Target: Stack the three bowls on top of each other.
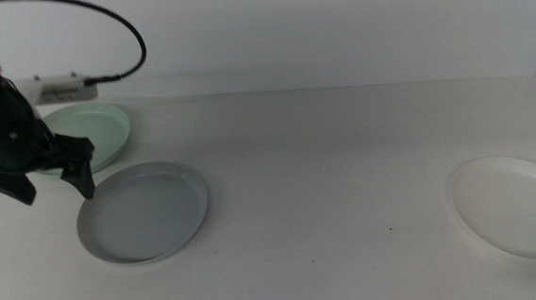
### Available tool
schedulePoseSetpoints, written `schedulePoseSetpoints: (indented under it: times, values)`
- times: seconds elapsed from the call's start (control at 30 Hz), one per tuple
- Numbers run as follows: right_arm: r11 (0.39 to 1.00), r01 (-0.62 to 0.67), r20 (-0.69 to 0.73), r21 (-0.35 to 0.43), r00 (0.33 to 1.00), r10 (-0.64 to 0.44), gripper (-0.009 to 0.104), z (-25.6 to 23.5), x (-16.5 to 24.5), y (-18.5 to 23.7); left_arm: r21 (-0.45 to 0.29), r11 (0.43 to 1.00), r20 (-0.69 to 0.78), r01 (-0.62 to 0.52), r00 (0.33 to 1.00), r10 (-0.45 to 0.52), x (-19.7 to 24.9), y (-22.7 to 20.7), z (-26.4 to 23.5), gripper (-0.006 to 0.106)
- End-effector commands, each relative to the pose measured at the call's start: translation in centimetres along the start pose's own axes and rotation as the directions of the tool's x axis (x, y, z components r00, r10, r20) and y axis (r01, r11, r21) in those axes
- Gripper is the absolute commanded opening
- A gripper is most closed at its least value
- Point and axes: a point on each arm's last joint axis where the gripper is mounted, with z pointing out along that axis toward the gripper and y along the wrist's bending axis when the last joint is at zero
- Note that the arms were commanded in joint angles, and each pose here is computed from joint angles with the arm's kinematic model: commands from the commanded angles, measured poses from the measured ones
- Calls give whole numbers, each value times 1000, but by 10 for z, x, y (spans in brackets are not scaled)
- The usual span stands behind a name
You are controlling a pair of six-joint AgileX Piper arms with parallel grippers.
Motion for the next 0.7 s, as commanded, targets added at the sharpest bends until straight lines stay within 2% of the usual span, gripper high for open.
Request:
schedulePoseSetpoints:
  times: [0.0, 0.23, 0.67]
  values:
    - [1000, 6, 11, 4, 1000, -6, 93, 0, 0, 0, -3, 1000, 7, 2, 1000, -2, -7, 3, 14, 94]
    - [1000, 6, 11, 4, 1000, -6, 93, 0, 0, 0, -8, 1000, 24, 23, 999, -23, -22, 8, 52, 94]
    - [1000, 6, 11, 4, 1000, -6, 93, 0, 0, 0, 7, 998, -47, 55, 997, -55, -25, 13, 97, 92]
